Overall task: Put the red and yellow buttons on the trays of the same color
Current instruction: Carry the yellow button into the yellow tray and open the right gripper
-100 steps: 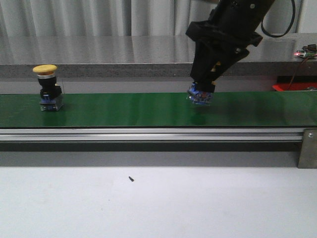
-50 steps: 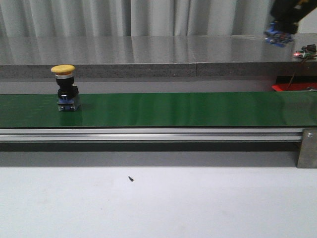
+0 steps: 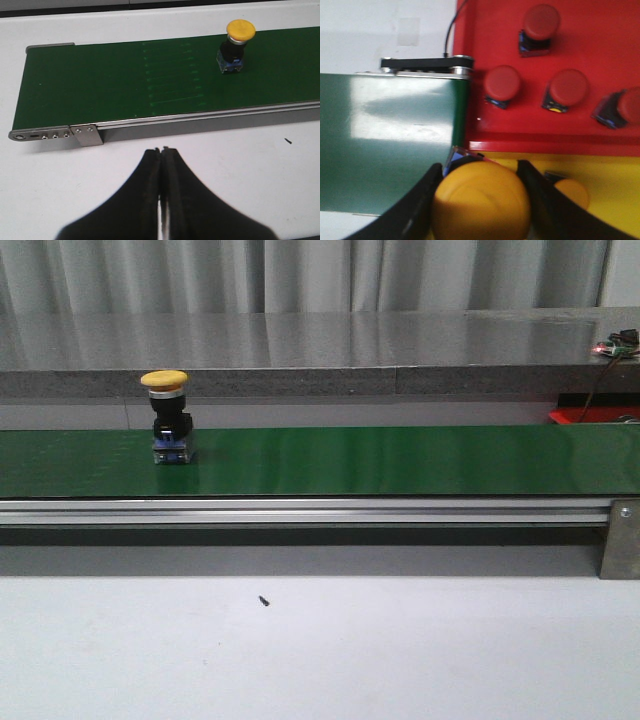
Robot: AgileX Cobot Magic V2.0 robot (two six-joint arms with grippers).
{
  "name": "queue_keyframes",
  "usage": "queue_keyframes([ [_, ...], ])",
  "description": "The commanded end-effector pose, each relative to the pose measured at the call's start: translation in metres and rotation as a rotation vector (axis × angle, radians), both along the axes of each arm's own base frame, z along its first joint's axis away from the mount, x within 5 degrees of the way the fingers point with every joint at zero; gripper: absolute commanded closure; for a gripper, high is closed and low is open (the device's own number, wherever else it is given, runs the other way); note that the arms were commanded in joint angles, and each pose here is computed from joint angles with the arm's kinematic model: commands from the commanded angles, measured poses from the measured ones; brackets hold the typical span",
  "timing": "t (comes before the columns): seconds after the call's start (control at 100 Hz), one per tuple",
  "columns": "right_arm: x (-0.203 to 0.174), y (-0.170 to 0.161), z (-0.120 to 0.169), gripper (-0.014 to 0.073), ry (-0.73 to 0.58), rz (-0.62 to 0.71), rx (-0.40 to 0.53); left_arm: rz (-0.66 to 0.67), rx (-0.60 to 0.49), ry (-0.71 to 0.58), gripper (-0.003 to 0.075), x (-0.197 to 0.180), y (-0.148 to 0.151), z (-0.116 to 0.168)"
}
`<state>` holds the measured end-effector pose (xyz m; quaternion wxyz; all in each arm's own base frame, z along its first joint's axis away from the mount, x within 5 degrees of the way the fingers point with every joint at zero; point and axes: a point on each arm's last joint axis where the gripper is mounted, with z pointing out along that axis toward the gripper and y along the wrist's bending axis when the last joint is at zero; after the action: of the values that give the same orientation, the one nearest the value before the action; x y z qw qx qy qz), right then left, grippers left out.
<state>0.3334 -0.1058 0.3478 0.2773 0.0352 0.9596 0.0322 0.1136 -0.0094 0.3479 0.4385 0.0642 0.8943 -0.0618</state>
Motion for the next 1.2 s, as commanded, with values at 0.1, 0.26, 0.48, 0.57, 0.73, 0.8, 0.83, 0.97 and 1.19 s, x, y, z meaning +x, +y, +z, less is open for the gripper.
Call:
queue_keyframes([
  [0.1, -0.02, -0.033, 0.027, 0.0485, -0.136, -0.18, -0.025, 0.009, -0.018, -0.084, 0.074, 0.003, -0.001, 0.012],
  [0.26, -0.035, -0.07, 0.028, 0.0485, -0.161, -0.365, -0.011, 0.009, -0.018, -0.084, 0.074, 0.003, -0.001, 0.012],
  [0.48, -0.052, -0.116, 0.012, 0.0485, -0.131, -0.576, 0.026, 0.009, -0.018, -0.084, 0.074, 0.003, -0.001, 0.012],
  [0.57, -0.05, -0.128, -0.003, 0.0485, -0.086, -0.598, 0.046, 0.009, -0.018, -0.084, 0.074, 0.003, -0.001, 0.012],
  [0.73, -0.04, -0.139, -0.03, 0.0485, -0.012, -0.601, 0.063, 0.009, -0.018, -0.084, 0.074, 0.003, -0.001, 0.012],
  [0.8, -0.037, -0.144, -0.042, 0.0485, 0.025, -0.6, 0.053, 0.009, -0.018, -0.084, 0.074, 0.003, -0.001, 0.012],
  [0.83, -0.036, -0.146, -0.047, 0.0485, 0.044, -0.598, 0.042, 0.009, -0.018, -0.084, 0.074, 0.003, -0.001, 0.012],
  [0.97, -0.031, -0.155, -0.069, 0.0485, 0.107, -0.594, 0.028, 0.009, -0.018, -0.084, 0.074, 0.003, -0.001, 0.012],
  [1.19, -0.023, -0.162, -0.096, 0.0485, 0.155, -0.592, 0.049, 0.009, -0.018, -0.084, 0.074, 0.003, -0.001, 0.012],
])
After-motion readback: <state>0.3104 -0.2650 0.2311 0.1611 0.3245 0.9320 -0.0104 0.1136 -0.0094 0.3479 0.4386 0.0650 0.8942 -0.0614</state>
